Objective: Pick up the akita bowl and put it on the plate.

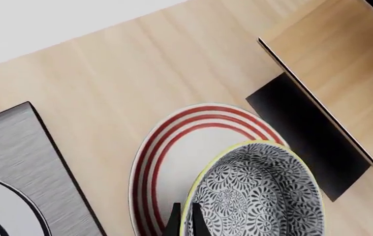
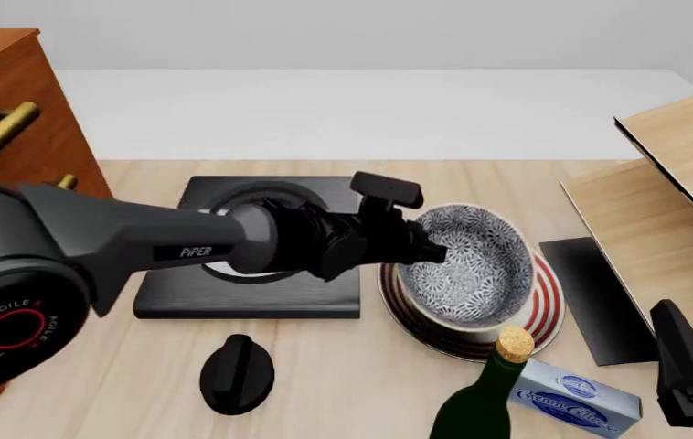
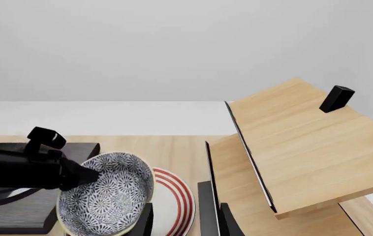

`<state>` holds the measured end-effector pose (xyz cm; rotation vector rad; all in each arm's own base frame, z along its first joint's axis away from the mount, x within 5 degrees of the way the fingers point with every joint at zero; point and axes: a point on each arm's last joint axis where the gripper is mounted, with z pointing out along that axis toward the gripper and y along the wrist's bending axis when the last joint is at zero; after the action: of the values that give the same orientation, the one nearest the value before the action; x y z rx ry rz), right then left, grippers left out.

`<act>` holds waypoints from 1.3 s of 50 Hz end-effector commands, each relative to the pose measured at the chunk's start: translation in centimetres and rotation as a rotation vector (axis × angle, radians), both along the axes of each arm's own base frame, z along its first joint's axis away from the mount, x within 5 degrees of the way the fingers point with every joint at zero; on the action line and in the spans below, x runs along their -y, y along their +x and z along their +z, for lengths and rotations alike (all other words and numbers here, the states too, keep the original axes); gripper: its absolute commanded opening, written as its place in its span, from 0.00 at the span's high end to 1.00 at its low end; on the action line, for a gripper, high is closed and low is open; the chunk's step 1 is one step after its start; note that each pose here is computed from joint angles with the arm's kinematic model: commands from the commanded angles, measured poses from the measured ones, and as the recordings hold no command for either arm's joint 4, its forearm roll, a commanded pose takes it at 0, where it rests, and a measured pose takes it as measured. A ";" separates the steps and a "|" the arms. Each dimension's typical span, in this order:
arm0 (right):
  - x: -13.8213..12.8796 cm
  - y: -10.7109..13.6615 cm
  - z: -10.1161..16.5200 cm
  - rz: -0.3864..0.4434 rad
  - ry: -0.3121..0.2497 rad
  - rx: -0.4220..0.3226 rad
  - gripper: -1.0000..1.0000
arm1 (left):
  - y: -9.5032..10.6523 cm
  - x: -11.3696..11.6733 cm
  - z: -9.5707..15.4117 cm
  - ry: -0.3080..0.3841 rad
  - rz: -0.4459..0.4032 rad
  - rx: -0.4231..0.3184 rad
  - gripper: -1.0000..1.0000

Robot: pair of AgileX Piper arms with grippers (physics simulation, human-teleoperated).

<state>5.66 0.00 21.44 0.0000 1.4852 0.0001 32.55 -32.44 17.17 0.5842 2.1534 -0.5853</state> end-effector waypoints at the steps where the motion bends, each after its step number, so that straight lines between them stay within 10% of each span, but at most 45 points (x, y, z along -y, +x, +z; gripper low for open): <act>1: 0.0 0.0 0.0 0.000 0.000 0.000 0.00 | 0.2 0.1 -0.3 -0.017 0.017 -0.013 1.00; 20: 0.0 0.0 0.0 0.000 0.000 0.000 0.00 | -0.4 0.2 -0.2 -0.039 0.016 -0.014 1.00; 21: 0.0 0.0 0.0 0.000 0.000 0.000 0.00 | -0.3 0.0 -0.1 -0.031 0.015 -0.007 0.00; 65: 0.0 0.0 0.0 0.000 0.000 0.000 0.00 | -2.4 -6.1 8.7 -0.093 0.046 0.150 0.00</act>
<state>5.66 0.00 21.44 0.0001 1.4852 0.0001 30.95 -28.31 24.08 0.5236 2.0203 -0.6058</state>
